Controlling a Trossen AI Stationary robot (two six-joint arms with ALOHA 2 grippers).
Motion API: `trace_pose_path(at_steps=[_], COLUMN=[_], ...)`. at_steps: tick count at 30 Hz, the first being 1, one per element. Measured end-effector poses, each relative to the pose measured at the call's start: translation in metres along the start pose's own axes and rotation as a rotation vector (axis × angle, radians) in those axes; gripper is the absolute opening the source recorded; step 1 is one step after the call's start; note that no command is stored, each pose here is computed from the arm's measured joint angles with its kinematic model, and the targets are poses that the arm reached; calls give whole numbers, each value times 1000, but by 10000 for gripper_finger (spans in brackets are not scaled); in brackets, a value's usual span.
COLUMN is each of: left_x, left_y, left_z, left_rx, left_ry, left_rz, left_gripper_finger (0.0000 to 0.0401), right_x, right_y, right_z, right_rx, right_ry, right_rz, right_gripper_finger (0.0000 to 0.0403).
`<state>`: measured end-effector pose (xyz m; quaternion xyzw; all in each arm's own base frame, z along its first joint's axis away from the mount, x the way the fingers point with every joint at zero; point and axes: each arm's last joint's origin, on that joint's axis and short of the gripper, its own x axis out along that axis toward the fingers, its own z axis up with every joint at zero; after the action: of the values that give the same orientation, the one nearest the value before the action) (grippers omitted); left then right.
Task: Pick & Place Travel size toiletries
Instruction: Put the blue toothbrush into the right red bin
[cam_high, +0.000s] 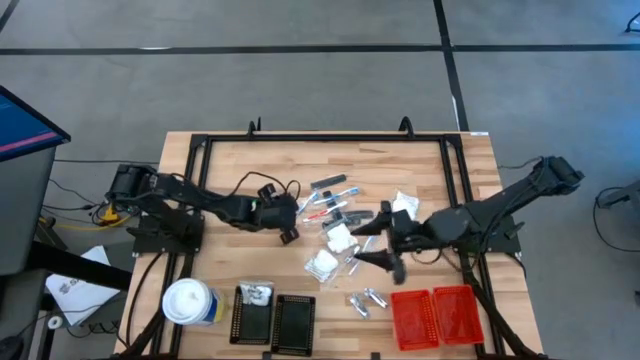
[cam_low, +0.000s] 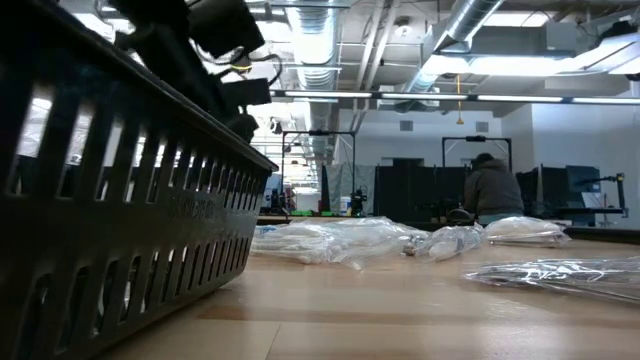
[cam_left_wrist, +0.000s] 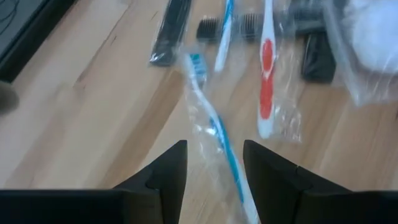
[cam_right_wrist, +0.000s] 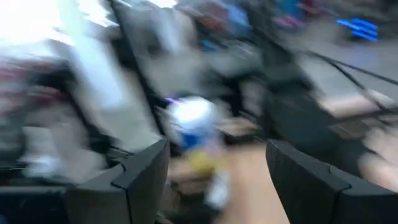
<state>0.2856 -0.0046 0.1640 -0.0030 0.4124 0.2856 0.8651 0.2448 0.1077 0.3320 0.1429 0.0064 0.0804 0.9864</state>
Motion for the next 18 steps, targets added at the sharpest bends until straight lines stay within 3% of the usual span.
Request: trace_pose_path(at_steps=[2, 5, 9, 18], left_x=[6, 13, 19, 33], left_y=[1, 7, 16, 30], left_z=[-3, 3, 11, -8], left_rx=[-55, -152, -157, -136], left_ry=[-69, -179, -211, -68], left_rz=[-19, -67, -118, -150], left_gripper_finger=[150, 150, 150, 150], right_x=[-3, -8, -8, -8], right_y=[-3, -3, -2, -2], right_z=[1, 5, 3, 1], right_rx=[-2, -15, -13, -19], right_ry=[-97, -218, -214, -199], right_rz=[153, 269, 289, 290], right_gripper_finger=[260, 260, 260, 260])
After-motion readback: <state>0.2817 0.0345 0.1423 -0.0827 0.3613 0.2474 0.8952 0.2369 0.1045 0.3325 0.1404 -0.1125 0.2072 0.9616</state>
